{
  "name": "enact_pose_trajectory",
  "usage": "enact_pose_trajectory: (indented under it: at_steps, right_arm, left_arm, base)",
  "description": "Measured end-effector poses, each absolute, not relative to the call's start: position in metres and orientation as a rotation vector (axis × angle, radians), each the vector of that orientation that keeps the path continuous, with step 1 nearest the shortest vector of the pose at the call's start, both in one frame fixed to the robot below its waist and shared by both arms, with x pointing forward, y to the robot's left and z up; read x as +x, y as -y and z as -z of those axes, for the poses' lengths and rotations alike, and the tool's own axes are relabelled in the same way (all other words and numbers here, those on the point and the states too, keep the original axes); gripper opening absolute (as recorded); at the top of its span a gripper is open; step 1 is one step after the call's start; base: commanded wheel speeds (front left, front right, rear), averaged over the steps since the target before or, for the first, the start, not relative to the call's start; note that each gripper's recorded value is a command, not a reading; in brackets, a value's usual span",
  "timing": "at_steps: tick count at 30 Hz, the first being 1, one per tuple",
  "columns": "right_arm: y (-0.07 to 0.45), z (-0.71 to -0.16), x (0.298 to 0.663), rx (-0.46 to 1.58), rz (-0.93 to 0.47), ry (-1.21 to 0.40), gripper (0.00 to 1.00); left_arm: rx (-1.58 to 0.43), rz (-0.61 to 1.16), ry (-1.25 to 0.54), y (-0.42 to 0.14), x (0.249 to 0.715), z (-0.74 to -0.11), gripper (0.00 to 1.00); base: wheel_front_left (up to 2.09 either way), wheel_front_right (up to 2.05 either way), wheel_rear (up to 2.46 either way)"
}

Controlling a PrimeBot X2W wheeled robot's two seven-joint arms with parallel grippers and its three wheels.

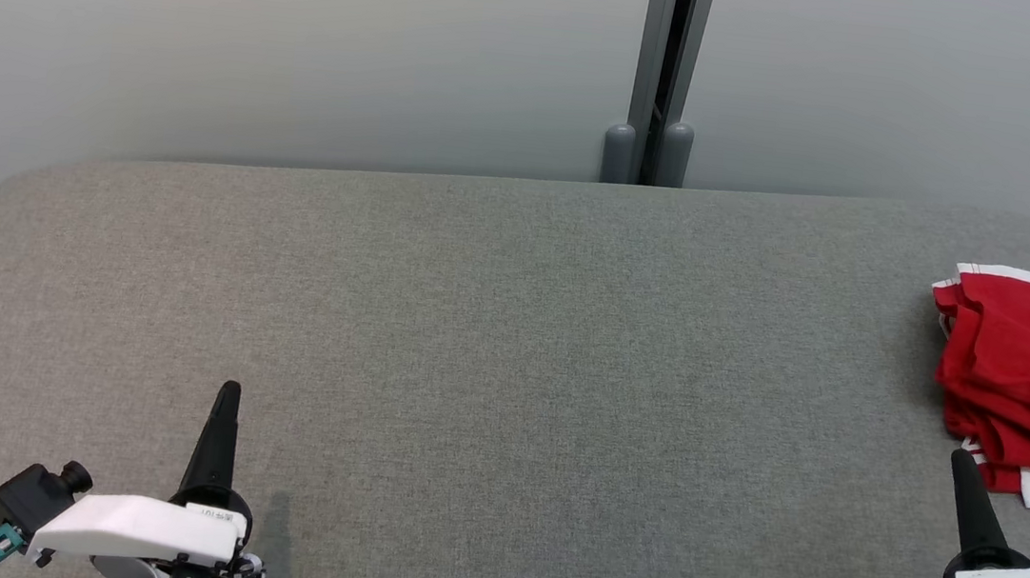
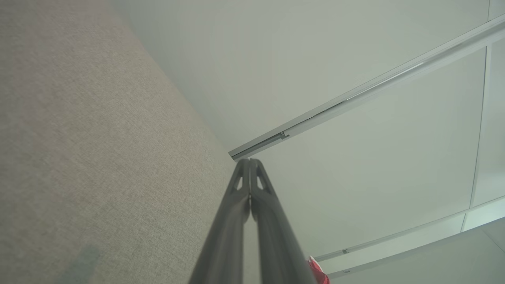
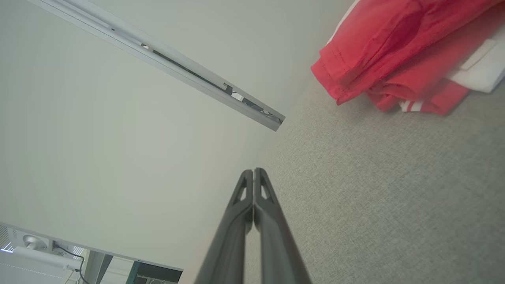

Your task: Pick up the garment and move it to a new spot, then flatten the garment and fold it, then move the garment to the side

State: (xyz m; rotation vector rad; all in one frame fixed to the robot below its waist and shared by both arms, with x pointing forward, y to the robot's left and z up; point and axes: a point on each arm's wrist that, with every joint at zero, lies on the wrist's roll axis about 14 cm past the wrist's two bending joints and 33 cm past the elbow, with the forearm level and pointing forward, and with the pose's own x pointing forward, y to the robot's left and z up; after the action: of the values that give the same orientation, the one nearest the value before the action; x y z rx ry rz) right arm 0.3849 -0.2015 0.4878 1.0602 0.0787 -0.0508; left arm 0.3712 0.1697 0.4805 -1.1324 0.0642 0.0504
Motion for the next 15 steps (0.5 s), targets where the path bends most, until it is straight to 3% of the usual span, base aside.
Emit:
enact_pose_trajectory:
  at_steps: [15]
  right_arm:
    - [0.2107, -0.4904, 0.3847, 1.204, 0.059, -0.065, 0.0]
  left_arm:
    - [-1.254, -0.039, -0.06, -0.1675, 0.3778, -0.4859, 0.0]
  base:
    - [0.0, 0.0, 0.0]
